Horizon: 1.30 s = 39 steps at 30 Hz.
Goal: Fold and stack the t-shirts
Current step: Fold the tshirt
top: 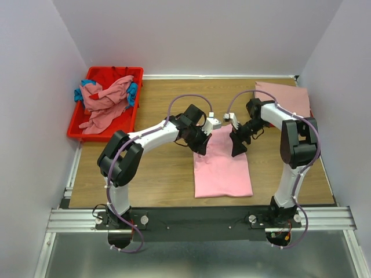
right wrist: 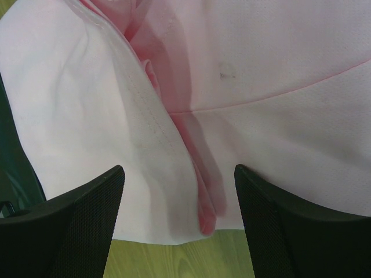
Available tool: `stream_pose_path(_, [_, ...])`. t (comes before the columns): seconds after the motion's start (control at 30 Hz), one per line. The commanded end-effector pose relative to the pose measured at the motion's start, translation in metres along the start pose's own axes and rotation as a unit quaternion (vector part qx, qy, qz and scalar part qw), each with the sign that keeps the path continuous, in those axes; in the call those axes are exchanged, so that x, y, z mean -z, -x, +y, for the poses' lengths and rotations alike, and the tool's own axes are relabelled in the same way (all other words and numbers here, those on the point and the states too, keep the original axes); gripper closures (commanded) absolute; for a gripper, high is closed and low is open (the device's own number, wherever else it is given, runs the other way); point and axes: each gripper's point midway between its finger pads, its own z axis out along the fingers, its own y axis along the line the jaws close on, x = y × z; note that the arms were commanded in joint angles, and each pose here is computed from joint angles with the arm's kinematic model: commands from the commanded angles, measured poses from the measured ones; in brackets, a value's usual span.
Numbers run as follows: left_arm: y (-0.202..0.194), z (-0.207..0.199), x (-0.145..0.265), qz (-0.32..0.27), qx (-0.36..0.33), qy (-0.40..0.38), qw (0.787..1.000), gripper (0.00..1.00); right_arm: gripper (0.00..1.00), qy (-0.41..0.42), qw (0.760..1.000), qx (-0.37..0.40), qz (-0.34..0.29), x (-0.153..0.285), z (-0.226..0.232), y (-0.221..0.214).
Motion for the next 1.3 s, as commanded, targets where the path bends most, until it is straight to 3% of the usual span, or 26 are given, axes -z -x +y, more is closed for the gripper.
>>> stream_pose_path(0.0, [0.0,-0.006,-0.003,-0.001,-0.005,-0.015,1.0,1.0,0.17,-0.005,1.0,0.014,0.003,0.0,-0.009,0.001])
stream_pose_path(0.47, [0.003,-0.005,-0.003,-0.004,-0.007,-0.013,1.0,1.0,0.26,0.02,1.0,0.012,-0.003,-0.007,0.018,-0.003])
stream_pose_path(0.83, [0.006,-0.005,-0.001,-0.007,-0.007,-0.01,1.0,1.0,0.38,0.019,1.0,0.013,-0.015,0.004,0.031,0.006])
stream_pose_path(1.27, [0.006,-0.005,-0.001,-0.007,-0.006,-0.011,1.0,1.0,0.32,-0.003,1.0,-0.009,0.006,-0.01,0.01,-0.007])
